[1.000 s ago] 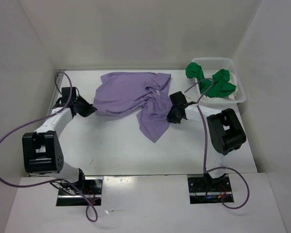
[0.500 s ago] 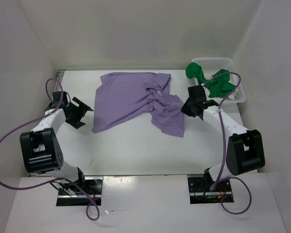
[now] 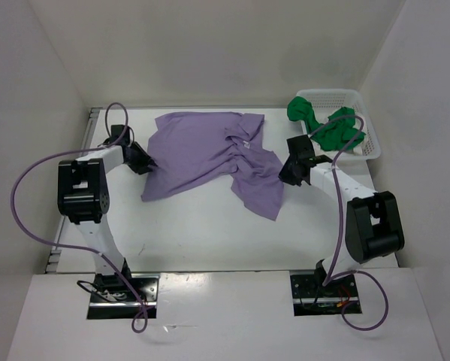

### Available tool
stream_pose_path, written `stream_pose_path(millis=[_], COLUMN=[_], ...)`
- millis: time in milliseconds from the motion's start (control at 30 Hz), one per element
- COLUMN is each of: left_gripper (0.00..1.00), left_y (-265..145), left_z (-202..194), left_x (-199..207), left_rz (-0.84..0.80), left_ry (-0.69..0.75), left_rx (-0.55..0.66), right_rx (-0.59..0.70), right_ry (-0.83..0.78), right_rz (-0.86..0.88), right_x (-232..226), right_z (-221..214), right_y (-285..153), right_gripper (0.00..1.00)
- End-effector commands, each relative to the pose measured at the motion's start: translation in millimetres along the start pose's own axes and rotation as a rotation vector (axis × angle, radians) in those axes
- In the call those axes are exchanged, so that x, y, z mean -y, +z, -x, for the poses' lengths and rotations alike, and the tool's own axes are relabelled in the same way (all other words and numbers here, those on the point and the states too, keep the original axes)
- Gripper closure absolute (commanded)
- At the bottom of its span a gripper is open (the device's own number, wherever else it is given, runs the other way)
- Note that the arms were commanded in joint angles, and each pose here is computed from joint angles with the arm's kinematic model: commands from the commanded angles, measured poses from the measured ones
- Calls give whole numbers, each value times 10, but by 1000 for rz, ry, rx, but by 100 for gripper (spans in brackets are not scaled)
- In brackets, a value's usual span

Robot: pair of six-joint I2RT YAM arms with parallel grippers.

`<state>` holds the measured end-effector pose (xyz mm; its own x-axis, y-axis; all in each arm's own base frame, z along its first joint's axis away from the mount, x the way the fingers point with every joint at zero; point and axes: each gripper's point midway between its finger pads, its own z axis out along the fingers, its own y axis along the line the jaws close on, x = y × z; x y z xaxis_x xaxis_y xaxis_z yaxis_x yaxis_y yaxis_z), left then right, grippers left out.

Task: Fold and stack the t-shirts
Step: Flatten out the tshirt

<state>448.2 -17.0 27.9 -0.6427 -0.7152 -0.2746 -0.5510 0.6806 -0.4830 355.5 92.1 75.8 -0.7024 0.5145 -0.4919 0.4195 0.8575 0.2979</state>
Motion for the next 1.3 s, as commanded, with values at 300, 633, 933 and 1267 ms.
stream_pose_path(millis=[300,633,933,1267], left_gripper=[99,100,100,100], left_y=[-945,-2103,-1977,-215], left_z=[264,52,62,620], left_x=[852,877,900,572], left_rz=[-256,-363,-354,-95], left_ry=[62,96,98,84], left_rx=[155,248,201,86], right_rx=[24,51,86,0], right_ry=[-12,-17,-36,-53], right_rz=[82,220,255,124], right_x=[-125,-321,-358,-241], right_z=[97,212,328,228], right_y=[-180,-820,-1026,-286], right_gripper=[93,96,96,96])
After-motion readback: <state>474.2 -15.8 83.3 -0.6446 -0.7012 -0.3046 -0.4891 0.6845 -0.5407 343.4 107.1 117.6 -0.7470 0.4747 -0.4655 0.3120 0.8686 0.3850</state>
